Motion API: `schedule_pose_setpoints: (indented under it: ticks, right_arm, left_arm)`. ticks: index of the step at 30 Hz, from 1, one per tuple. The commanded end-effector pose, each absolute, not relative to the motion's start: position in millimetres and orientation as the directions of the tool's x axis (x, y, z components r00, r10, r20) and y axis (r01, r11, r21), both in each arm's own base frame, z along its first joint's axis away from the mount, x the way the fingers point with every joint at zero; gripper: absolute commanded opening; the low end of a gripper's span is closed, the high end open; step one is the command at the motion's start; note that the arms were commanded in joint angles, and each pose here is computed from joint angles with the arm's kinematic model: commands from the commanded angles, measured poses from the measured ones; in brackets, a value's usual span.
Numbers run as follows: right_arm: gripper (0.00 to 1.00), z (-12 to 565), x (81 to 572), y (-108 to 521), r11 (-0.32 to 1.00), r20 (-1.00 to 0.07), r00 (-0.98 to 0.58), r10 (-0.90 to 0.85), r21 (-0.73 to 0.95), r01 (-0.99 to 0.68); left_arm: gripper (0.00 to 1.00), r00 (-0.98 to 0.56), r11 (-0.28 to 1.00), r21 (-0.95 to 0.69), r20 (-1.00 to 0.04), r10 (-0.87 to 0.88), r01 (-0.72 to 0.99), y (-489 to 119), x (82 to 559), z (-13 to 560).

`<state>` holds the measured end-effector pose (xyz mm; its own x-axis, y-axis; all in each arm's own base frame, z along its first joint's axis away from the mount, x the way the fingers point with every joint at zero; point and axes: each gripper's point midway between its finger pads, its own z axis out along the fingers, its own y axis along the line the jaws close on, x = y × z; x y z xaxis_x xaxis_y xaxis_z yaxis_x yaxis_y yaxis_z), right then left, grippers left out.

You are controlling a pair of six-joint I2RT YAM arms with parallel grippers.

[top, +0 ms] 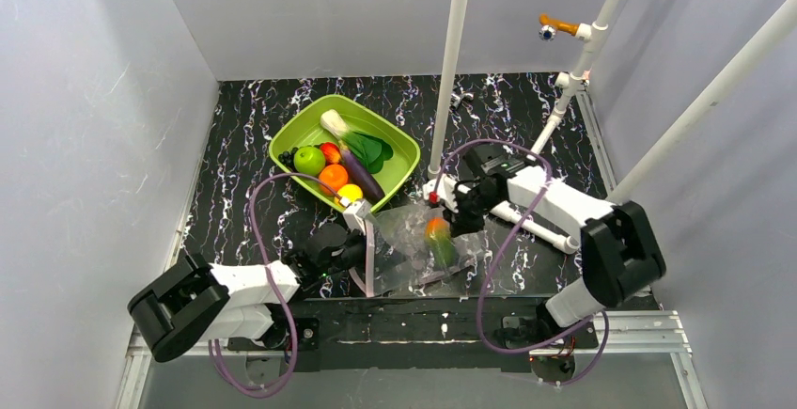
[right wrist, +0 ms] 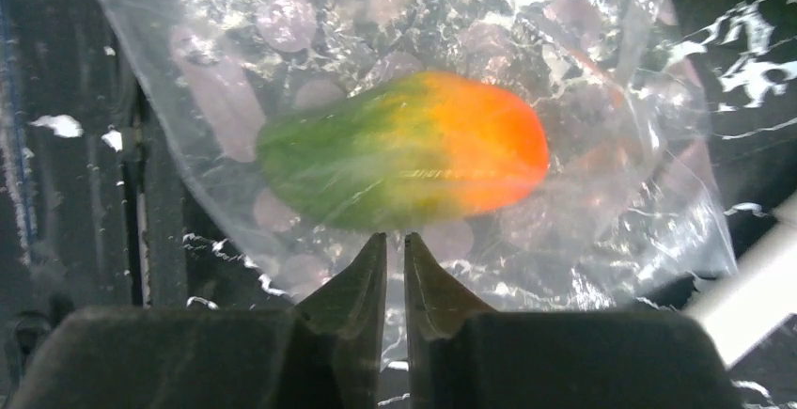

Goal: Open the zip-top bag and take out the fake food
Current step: Pick up the fake fruit from the zipper food storage bag.

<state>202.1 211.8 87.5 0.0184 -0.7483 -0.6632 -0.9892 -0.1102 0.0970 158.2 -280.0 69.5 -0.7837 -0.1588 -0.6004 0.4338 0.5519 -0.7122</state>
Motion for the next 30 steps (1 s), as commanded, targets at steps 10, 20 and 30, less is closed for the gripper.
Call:
schedule_pose_setpoints:
  ticks: [10,20,30]
  right_arm:
    - [0.20,46.9,201.8,245.1,-0.091,-0.551,0.016,-0.834,0.109,-0.990]
    - [0.23,53.6,165.1,269.4,-0.212,-0.560,0.078,-0.825,0.179,-0.961]
    - [0.23,53.8,162.0,274.2,-0.210,-0.570,0.057,-0.820,0.205,-0.956]
  left_arm:
    - [0.39,-0.833,0.561,-0.752,-0.521,-0.185,0.346,-304.3,172.5,52.8]
    - [0.48,-0.857,0.550,-0.785,-0.466,-0.219,0.285,-313.8,176.8,48.2]
    - [0.65,-0.839,0.571,-0.810,-0.400,-0.369,0.135,-301.3,189.9,44.6]
